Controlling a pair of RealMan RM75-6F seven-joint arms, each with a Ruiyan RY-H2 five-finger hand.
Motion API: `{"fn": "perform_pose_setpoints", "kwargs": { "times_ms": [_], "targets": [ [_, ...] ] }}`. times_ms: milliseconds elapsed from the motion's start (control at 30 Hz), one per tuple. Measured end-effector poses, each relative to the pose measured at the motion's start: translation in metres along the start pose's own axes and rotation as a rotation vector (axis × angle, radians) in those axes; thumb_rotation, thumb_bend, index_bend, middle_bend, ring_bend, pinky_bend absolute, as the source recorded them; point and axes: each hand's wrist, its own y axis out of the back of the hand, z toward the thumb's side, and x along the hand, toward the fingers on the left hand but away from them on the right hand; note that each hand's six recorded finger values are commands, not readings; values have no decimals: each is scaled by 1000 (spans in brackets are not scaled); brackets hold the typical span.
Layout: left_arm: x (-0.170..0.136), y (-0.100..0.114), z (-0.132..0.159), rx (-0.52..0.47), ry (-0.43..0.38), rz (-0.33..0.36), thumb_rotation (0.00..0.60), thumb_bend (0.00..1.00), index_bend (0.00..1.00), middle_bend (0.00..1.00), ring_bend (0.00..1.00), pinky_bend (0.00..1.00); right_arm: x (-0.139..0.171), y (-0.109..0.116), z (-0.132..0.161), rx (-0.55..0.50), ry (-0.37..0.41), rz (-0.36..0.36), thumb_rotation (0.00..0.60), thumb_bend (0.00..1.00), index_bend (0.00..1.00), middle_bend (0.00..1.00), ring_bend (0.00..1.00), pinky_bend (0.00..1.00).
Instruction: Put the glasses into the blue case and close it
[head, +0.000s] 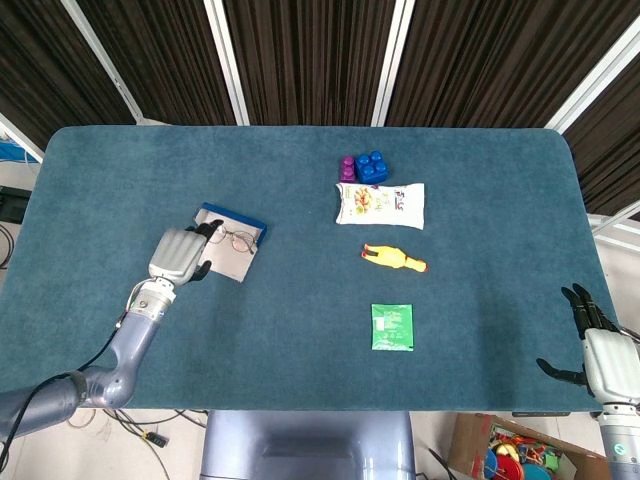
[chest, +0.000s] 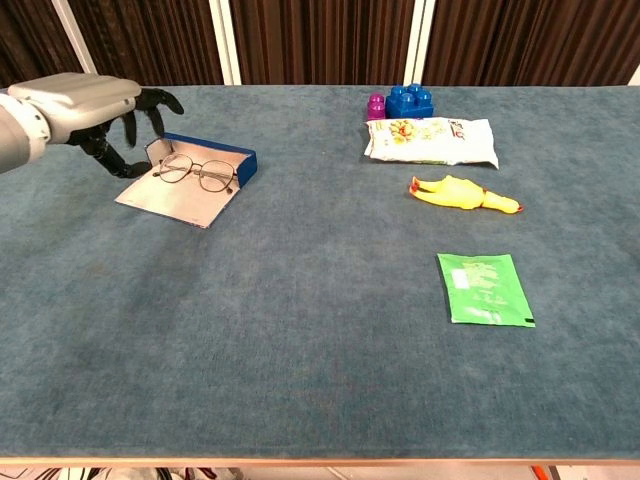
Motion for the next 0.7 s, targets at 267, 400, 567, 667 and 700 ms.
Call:
{"fn": "perform_pose_setpoints", "kwargs": {
  "times_ms": [267, 400, 567, 667, 700],
  "targets": [
    [-8, -29, -7, -168, 9, -142, 600, 384, 40, 627, 718, 825, 0, 2, -1, -3, 0, -10, 600, 147, 53, 8, 165, 291],
    [-1, -34, -10, -167, 44, -148, 600, 426, 37, 649, 725, 825, 0, 1, -2, -2, -3, -9, 600, 153, 53, 8, 165, 291],
    [8, -36, -11, -159, 82, -137, 600, 429, 33, 651, 726, 825, -1, 1, -2, -1, -8, -9, 600, 154, 52, 8, 165, 291],
    [12, -39, -11, -153, 97, -147, 600, 429, 33, 652, 726, 825, -1, 1, -2, 2, -10, -7, 600, 155, 53, 8, 165, 291],
    [13, -41, -11, -153, 101, -156, 600, 429, 33, 652, 726, 825, -1, 1, -2, 3, -10, -7, 600, 155, 53, 8, 165, 291]
  ]
}}
